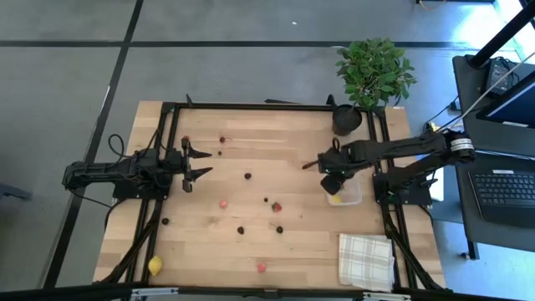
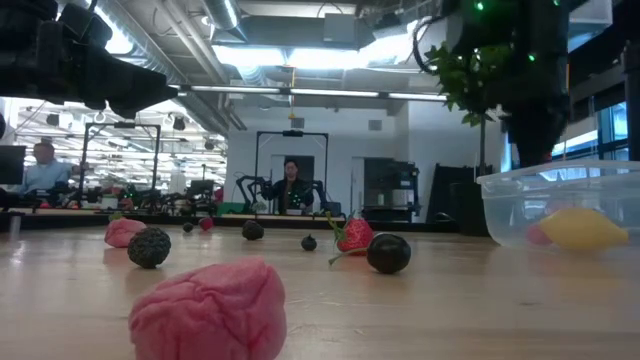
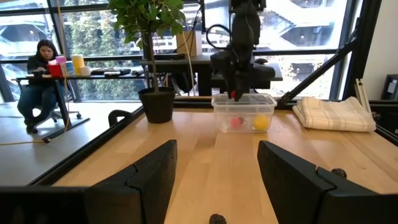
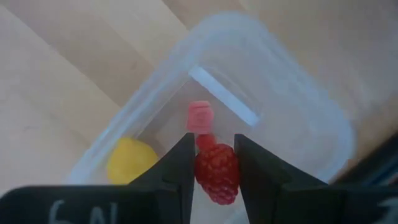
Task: Pick and placing Produce into tupperware
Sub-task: Put the raspberry into the transparent bin, then put the bottom strawberry into the transparent bin
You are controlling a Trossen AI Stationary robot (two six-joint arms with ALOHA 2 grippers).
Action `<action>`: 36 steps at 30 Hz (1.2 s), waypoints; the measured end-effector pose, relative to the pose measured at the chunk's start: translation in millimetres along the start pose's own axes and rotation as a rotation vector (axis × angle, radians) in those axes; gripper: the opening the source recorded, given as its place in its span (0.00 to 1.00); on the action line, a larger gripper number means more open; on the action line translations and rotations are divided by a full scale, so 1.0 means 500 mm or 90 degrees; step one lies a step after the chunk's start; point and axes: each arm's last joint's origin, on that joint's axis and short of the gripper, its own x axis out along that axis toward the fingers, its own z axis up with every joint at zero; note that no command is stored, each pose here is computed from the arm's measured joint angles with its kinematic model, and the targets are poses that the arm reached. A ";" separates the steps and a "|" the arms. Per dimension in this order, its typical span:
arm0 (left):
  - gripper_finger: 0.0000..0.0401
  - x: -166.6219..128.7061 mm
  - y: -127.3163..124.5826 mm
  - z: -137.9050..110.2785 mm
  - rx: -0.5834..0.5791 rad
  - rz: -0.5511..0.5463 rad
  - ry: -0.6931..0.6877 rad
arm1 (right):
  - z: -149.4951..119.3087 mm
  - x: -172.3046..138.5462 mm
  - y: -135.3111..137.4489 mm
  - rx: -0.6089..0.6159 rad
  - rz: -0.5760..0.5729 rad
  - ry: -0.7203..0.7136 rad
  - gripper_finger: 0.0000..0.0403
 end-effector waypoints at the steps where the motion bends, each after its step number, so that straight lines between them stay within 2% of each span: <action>1: 0.54 0.000 0.000 0.000 0.000 0.000 0.000 | -0.005 0.011 0.000 0.000 -0.001 0.001 0.25; 9: 0.54 0.000 0.000 0.000 0.000 0.000 0.000 | -0.022 0.068 -0.004 -0.008 0.013 -0.006 0.27; 25: 0.54 0.000 0.000 0.000 0.000 0.000 0.000 | -0.026 0.073 -0.007 -0.014 0.009 0.000 0.42; 31: 0.54 0.000 0.000 0.000 0.000 0.000 0.000 | -0.012 0.029 -0.003 -0.017 0.002 0.007 0.46; 36: 0.54 0.000 0.000 0.000 0.000 0.000 0.000 | 0.012 -0.028 0.011 -0.047 0.029 -0.023 0.46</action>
